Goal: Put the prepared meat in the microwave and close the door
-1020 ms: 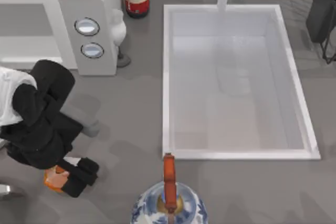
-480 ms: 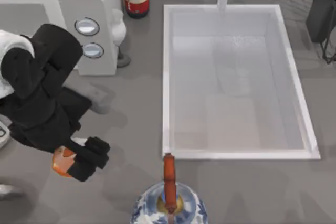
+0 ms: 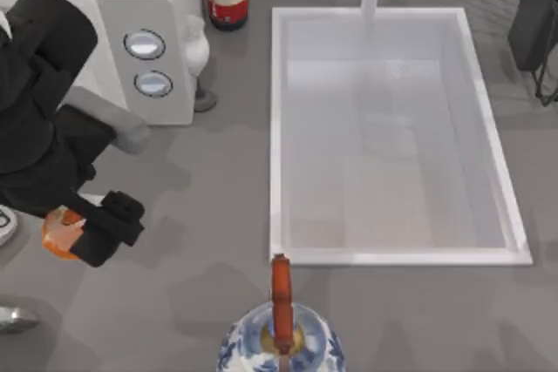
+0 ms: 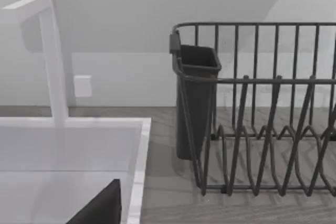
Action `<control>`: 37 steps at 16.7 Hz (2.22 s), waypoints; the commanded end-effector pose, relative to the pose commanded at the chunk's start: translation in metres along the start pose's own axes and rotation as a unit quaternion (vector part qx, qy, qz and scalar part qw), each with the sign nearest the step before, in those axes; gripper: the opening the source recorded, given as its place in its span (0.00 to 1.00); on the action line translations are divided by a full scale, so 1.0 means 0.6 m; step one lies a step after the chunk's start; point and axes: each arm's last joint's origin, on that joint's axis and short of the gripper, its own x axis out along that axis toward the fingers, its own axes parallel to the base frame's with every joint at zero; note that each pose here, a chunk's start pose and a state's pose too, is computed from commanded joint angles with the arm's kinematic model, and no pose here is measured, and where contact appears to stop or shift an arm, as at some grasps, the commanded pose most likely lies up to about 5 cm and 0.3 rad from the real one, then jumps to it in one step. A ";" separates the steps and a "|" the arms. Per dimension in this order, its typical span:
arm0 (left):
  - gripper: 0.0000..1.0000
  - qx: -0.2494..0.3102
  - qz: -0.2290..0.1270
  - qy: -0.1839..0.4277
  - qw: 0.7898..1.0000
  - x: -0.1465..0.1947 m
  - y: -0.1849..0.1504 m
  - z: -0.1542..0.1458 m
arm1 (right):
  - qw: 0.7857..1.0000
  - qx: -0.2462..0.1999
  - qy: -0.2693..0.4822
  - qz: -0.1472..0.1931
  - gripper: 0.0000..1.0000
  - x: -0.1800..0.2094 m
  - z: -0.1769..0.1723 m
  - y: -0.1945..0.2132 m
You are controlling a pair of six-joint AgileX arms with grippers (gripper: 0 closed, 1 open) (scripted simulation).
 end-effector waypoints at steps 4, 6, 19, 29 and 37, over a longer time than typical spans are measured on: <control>0.00 -0.009 -0.001 0.022 1.000 0.020 0.011 -0.006 | 1.000 0.000 0.000 0.000 1.00 0.000 0.000 0.000; 0.00 -0.009 -0.001 0.022 1.000 0.020 0.011 -0.006 | 1.000 0.000 0.000 0.000 1.00 0.000 0.000 0.000; 0.00 -0.243 0.011 -0.178 0.953 0.110 0.196 -0.020 | 1.000 0.000 0.000 0.000 1.00 0.000 0.000 0.000; 0.00 -0.305 0.151 -0.461 0.820 0.196 0.376 -0.072 | 1.000 0.000 0.000 0.000 1.00 0.000 0.000 0.000; 0.00 -0.248 0.187 -0.520 0.796 0.238 0.361 -0.011 | 1.000 0.000 0.000 0.000 1.00 0.000 0.000 0.000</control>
